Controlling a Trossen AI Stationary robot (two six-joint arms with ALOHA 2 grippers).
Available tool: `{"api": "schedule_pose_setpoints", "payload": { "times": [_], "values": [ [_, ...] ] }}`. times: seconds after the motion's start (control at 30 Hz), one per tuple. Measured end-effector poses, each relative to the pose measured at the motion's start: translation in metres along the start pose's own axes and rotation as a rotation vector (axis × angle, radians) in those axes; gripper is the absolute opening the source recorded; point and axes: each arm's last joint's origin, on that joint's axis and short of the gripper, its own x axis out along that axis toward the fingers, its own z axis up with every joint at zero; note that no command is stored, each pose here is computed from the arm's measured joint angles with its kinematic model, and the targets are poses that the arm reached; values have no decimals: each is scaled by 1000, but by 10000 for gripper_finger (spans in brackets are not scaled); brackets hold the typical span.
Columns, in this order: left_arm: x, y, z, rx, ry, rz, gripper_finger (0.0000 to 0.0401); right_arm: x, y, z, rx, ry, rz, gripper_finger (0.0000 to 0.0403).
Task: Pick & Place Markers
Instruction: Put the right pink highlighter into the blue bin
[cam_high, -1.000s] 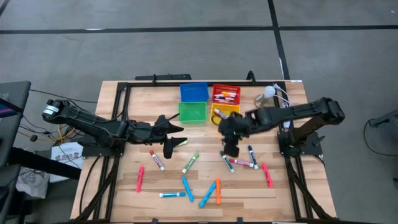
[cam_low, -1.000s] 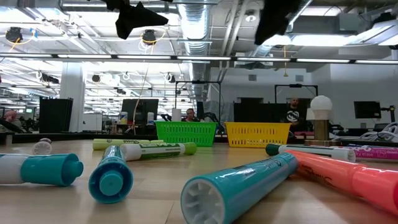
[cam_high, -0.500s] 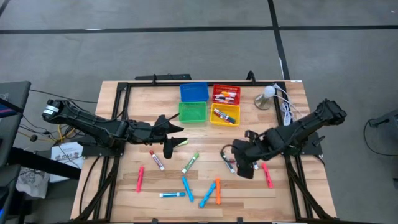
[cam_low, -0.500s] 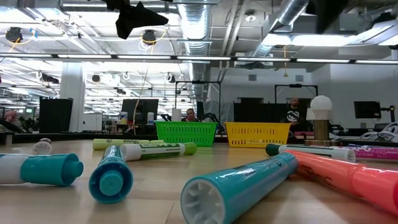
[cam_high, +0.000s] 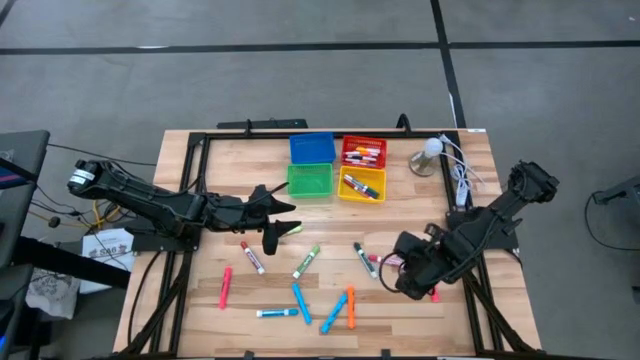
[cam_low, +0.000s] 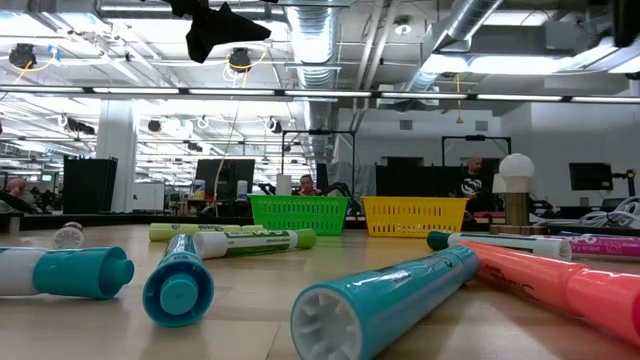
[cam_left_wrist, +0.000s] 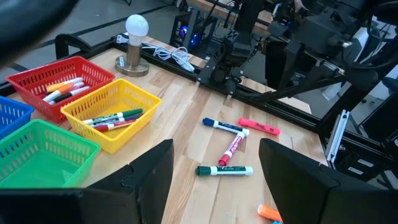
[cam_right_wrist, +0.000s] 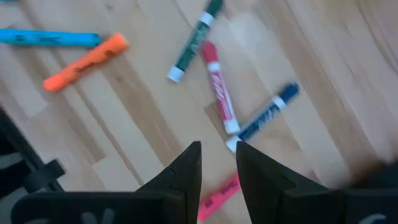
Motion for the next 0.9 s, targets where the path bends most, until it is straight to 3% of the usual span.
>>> {"api": "schedule_pose_setpoints", "payload": {
  "times": [0.3, 0.7, 0.9],
  "values": [
    [0, 0, 0, 0, -1, 0, 236, -4, -2, -22, 165, 28, -85, 117],
    [0, 0, 0, 1, 0, 0, 236, -9, -5, -40, 279, 43, -166, 207],
    [0, 0, 0, 2, -1, 0, 236, -8, -3, -41, 311, 126, -135, 229]
  ]
}}
